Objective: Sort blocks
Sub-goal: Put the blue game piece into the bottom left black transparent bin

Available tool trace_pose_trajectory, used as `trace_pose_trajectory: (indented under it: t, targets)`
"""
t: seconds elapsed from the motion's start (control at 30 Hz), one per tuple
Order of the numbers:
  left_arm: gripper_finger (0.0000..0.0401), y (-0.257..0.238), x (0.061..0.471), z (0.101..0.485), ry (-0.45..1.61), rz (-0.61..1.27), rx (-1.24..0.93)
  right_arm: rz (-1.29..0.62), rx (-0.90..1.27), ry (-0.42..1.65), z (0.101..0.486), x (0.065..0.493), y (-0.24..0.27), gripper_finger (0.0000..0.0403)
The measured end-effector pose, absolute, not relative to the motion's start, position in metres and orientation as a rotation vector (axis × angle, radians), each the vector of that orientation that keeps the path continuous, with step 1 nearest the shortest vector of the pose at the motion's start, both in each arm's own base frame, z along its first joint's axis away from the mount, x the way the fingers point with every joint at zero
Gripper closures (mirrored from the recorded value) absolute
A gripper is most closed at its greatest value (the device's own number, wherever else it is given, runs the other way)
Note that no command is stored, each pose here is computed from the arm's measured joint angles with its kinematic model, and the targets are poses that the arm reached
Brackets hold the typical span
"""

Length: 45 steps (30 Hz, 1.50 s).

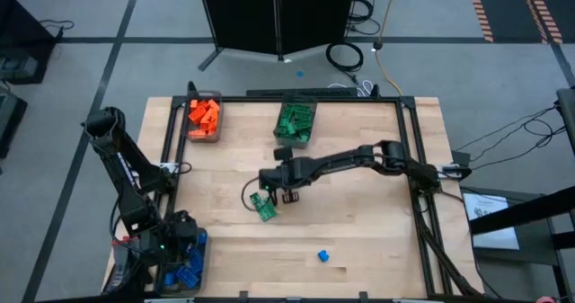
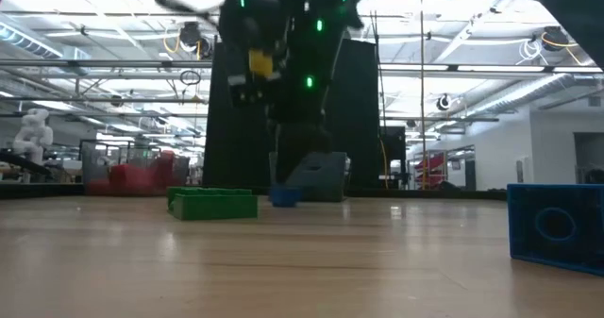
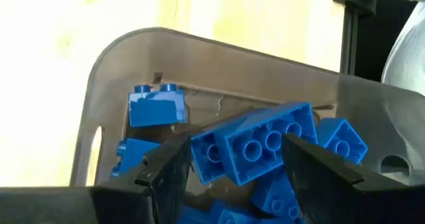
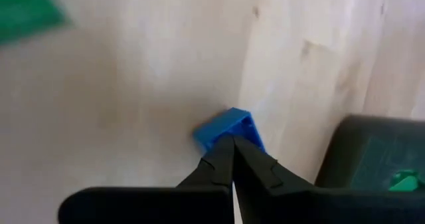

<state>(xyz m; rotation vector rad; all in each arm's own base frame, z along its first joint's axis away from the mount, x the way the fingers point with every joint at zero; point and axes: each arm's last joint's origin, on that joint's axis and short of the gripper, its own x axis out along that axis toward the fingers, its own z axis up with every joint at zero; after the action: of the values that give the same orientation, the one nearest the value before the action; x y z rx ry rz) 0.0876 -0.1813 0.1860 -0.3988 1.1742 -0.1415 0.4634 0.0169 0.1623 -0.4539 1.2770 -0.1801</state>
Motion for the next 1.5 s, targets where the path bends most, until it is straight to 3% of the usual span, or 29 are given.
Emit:
trace_pose_trajectory:
  t: [0.3,0.47,0.63,0.87,1.03,1.5]
  targets:
    - [0.0168,-0.179,0.091,0.187,1.037,-0.109,-0.31,-0.091,-0.523,1.223,0.203,0.465,0.074,0.0403]
    - [0.0168,-0.176,0.096,0.188,0.959,-0.087,-0.246,0.016,-0.561,1.238,0.209,0.465,0.073,0.0386]
    - [0.0168,-0.176,0.096,0.188,0.957,-0.083,-0.246,0.108,-0.45,1.283,0.204,0.467,0.047,0.0317]
    - [0.0168,-0.176,0.096,0.188,0.957,-0.081,-0.252,0.07,-0.439,1.316,0.2,0.468,0.01,0.0199]
    - [0.0168,-0.176,0.096,0.188,0.957,-0.081,-0.252,0.085,-0.464,1.309,0.196,0.47,0.0,0.015]
    - [0.0168,-0.176,0.096,0.188,0.959,-0.079,-0.25,0.167,-0.462,1.399,0.16,0.474,-0.009,0.0137]
